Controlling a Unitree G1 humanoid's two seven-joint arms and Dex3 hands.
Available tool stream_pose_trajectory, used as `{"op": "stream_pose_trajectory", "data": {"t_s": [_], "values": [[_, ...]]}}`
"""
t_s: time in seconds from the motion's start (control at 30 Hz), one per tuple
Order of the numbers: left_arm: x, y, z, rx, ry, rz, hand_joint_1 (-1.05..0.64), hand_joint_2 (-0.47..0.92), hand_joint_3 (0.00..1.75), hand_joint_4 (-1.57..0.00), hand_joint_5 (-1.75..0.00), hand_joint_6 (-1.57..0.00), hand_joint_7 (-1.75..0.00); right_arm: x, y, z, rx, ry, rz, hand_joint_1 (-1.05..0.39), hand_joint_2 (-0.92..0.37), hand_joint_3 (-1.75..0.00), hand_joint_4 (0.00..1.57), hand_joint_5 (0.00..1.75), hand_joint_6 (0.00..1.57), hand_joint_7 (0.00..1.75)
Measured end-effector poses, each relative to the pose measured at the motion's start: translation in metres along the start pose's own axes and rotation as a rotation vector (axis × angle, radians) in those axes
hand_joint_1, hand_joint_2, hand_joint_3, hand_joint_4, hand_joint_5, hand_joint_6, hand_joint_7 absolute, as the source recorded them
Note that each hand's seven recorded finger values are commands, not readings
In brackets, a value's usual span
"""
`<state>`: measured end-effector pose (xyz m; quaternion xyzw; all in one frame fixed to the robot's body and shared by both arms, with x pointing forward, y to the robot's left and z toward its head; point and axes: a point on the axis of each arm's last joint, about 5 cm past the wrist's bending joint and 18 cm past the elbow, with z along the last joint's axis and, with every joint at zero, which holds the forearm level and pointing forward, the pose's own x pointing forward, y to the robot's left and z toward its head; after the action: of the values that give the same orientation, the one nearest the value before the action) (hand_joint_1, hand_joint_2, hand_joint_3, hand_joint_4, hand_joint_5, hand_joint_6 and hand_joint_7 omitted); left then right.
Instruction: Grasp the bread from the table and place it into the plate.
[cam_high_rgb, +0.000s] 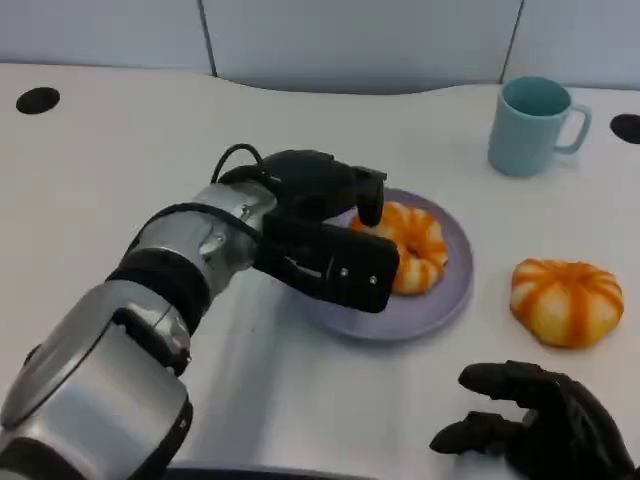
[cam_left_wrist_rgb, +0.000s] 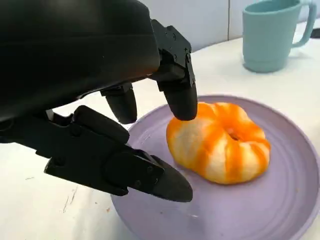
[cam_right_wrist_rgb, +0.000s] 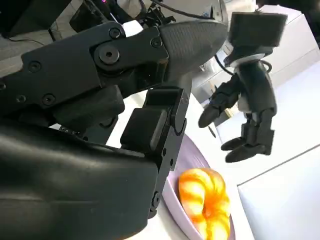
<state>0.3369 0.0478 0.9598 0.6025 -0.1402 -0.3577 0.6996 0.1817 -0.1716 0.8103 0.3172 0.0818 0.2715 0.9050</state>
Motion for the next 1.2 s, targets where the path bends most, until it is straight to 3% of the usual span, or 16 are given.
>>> {"op": "stream_pose_trajectory", "data": {"t_s": [0.13,0.27,0.4,0.47,0.73,1.0,1.2], "values": [[-0.006,0.011,-0.008,-0.066,-0.026,0.064,-0.71,0.92,0.07,-0.02,-1.34,-0.17,-0.98,0.000,-0.0005,0.001,-0.001,0.000,-0.001,-0.71,-0.92,-0.18,1.16,0.39,1.26,0.01],[-0.014,0.020,-0.017,-0.130,-0.049,0.110,-0.71,0.92,0.08,-0.07,-1.31,-0.18,-0.95,0.000,-0.0022,0.002,-0.004,0.002,-0.005,-0.71,-0.92,-0.18,1.16,0.40,1.26,0.01],[-0.022,0.023,-0.028,-0.243,-0.069,0.157,-0.70,0.92,0.08,-0.12,-1.18,-0.26,-0.67,0.000,-0.0038,0.003,-0.006,0.003,-0.007,-0.71,-0.92,-0.18,1.15,0.40,1.26,0.01],[-0.027,0.021,-0.033,-0.344,-0.083,0.186,-0.71,0.92,0.08,-0.13,-1.16,-0.27,-0.62,0.000,-0.0046,0.004,-0.009,0.001,-0.009,-0.71,-0.92,-0.19,1.15,0.41,1.26,0.00],[-0.053,-0.001,-0.053,-0.624,-0.150,0.316,-0.61,0.92,0.13,-0.14,-1.27,-0.26,-0.57,0.000,-0.0085,0.005,-0.013,-0.011,-0.014,-0.70,-0.92,-0.18,1.14,0.42,1.26,0.01],[-0.079,-0.022,-0.062,-0.884,-0.244,0.434,-0.56,0.92,0.19,-0.11,-1.25,-0.29,-0.49,0.000,-0.0102,0.005,-0.022,-0.022,-0.022,-0.71,-0.92,-0.19,1.14,0.44,1.26,0.01],[-0.097,-0.036,-0.063,-0.994,-0.268,0.479,-0.59,0.92,0.23,-0.15,-1.23,-0.32,-0.51,0.001,-0.0101,0.005,-0.023,-0.023,-0.025,-0.71,-0.92,-0.18,1.13,0.45,1.27,0.01]]}}
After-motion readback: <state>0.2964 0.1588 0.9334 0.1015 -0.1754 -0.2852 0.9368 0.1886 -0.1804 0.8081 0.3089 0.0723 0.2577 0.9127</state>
